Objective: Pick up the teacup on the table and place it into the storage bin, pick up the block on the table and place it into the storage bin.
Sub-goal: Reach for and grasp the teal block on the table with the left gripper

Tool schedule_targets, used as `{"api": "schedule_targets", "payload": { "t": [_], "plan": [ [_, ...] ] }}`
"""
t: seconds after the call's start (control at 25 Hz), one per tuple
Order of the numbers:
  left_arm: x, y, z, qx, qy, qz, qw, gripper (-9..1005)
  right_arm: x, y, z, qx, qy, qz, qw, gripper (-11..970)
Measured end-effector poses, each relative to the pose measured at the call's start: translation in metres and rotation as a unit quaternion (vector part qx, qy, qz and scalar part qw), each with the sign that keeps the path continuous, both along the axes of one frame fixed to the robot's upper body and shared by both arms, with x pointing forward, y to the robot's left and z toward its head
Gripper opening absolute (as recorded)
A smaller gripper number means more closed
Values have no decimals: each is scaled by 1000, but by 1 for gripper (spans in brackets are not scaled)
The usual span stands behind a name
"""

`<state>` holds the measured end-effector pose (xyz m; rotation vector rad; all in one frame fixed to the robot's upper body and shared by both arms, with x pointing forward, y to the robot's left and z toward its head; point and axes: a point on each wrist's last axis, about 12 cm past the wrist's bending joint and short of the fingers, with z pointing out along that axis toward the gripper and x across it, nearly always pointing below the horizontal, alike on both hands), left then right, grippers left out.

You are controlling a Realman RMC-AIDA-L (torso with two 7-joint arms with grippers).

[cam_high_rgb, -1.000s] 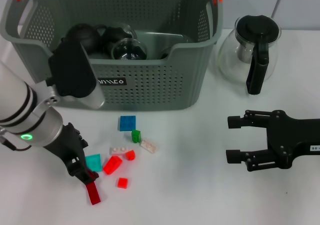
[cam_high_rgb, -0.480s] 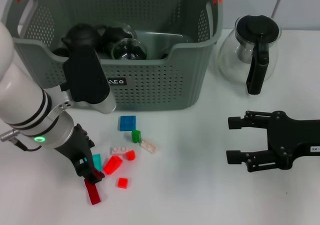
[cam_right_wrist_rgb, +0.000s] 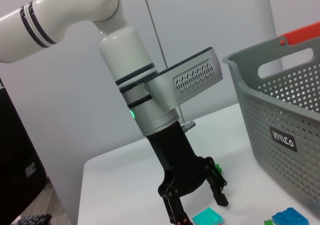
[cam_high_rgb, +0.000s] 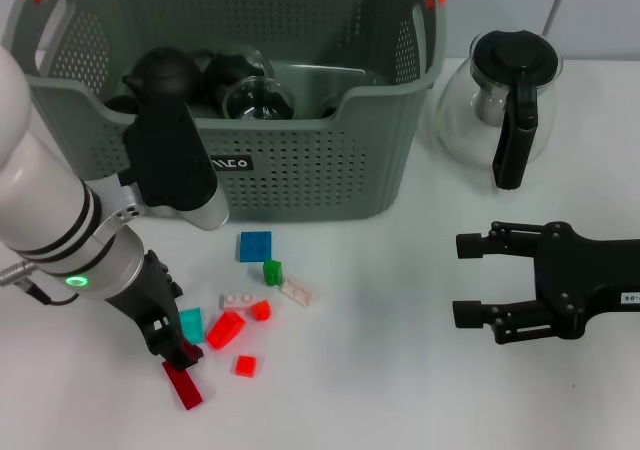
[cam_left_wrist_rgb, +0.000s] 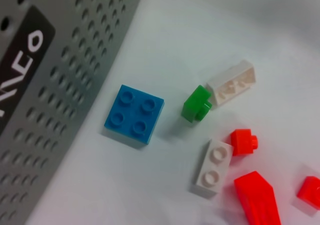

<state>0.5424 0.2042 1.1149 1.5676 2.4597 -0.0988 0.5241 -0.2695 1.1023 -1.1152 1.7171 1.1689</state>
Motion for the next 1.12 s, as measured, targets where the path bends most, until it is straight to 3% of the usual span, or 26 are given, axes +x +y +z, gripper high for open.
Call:
{"api": "schedule_targets", "payload": {
  "t": [1.12],
  "plan": [
    [4, -4, -5, 12, -1, 13, 1000, 818, -1, -1, -1, 1, 3, -1, 1000, 914]
  ]
}}
